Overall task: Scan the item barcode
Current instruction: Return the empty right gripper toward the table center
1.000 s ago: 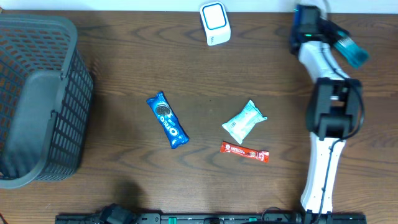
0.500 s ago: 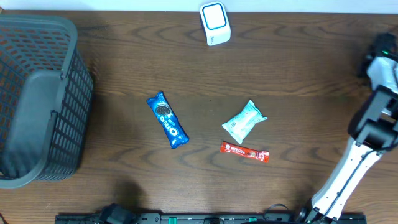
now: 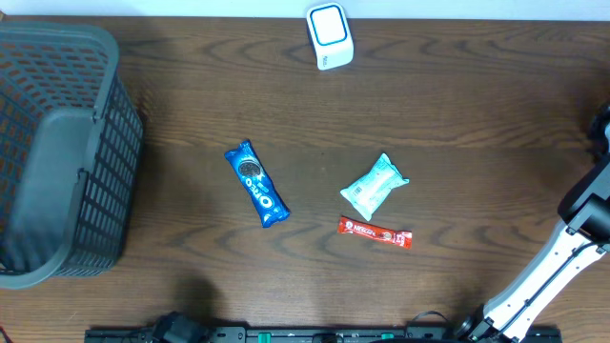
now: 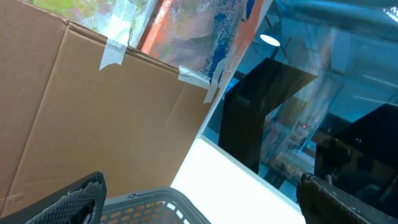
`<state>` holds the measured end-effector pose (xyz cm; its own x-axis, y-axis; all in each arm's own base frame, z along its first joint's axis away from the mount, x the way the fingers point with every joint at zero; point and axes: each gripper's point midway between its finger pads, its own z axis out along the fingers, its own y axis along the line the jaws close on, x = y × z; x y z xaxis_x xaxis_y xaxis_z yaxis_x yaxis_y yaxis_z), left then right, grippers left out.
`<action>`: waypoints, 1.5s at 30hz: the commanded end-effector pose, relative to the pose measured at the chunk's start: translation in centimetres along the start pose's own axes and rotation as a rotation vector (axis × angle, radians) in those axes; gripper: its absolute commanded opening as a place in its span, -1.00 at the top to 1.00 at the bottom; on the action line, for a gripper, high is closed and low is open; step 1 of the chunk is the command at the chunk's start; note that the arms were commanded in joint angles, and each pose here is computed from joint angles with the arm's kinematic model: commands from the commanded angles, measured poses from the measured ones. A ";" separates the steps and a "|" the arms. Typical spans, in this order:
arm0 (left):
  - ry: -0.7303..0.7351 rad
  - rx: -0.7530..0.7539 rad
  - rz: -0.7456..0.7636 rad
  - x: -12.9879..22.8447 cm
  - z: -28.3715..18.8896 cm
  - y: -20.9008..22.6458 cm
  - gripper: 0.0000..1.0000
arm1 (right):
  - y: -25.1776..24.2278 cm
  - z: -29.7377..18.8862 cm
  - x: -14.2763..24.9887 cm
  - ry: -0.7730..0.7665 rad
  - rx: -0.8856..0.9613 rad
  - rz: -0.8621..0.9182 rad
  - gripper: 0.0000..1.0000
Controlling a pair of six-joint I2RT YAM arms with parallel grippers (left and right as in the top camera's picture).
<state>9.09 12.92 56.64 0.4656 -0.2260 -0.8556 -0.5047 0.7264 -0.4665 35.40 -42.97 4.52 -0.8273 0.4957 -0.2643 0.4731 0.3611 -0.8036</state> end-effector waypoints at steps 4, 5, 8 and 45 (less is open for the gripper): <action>-0.008 -0.006 -0.021 -0.3 -0.2 0.5 -0.96 | 2.2 -9.5 -4.3 -0.188 -0.089 0.008 -0.99; -0.008 -0.006 -0.021 -0.3 -0.2 0.5 -0.96 | 3.6 -11.8 -4.7 -0.224 -0.134 -0.015 -0.98; -0.008 -0.006 -0.021 -0.3 -0.2 0.5 -0.96 | 7.9 -18.3 -4.5 -0.308 -0.279 -0.107 -0.98; -0.008 -0.006 -0.021 -0.3 -0.2 0.5 -0.96 | 13.9 -46.6 21.8 -0.019 -1.556 -0.916 -0.98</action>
<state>9.09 12.92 56.64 0.4654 -0.2257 -0.8558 -0.5049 0.7265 -0.4662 38.36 10.71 15.19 -0.9730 -0.2144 -0.0850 -0.2292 0.8581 0.4595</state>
